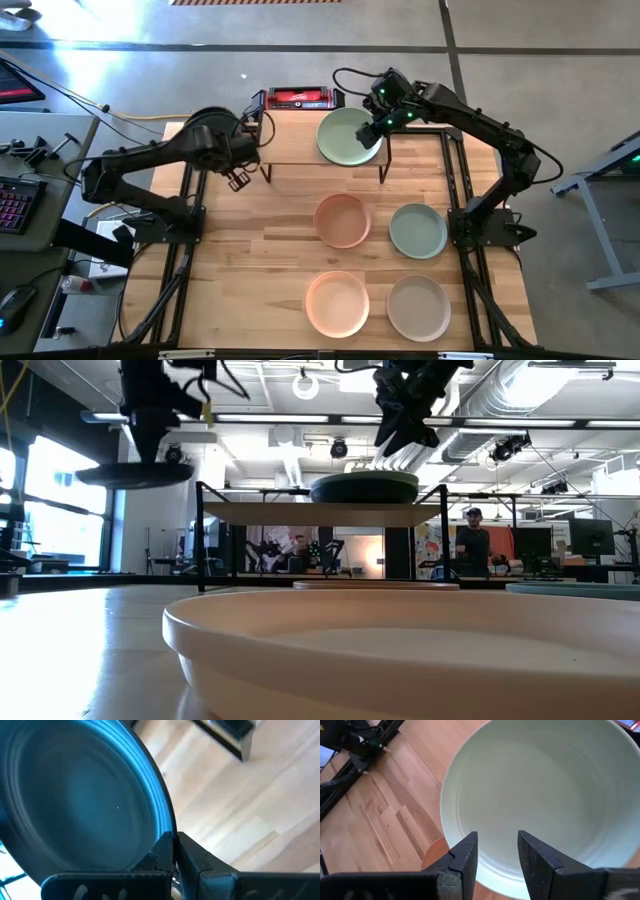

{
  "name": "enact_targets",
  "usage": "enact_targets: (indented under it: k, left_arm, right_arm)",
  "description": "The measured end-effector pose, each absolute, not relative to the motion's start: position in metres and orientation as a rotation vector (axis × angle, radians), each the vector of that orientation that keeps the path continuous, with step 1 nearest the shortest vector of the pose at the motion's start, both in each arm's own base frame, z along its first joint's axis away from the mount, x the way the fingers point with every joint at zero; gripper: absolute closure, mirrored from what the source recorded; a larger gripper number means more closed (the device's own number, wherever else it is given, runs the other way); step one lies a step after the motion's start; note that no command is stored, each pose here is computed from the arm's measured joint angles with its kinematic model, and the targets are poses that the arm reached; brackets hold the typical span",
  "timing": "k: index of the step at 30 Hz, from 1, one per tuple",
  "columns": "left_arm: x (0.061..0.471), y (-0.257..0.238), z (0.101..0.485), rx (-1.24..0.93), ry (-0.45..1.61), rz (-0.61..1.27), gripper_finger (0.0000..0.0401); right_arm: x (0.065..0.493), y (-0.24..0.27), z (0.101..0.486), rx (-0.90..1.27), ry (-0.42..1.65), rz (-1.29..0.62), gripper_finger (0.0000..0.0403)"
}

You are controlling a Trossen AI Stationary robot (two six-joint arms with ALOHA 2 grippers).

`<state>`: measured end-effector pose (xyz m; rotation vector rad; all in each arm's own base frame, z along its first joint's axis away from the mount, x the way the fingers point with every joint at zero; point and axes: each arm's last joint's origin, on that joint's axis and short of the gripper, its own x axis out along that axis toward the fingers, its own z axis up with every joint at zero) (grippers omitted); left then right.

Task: Place and stack plates onto a shelf
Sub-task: Stack the black plate on the top of the green plate on the shelf

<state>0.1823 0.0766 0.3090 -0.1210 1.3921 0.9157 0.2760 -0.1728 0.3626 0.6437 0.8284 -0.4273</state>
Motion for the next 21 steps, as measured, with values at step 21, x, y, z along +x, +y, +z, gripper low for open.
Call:
enact_targets:
  k: [21]
  left_arm:
    - [0.19,0.059,0.385,0.586,1.337,0.651,0.0401]
  right_arm:
    - [0.282,-0.17,0.366,0.567,0.792,-0.383,0.0274]
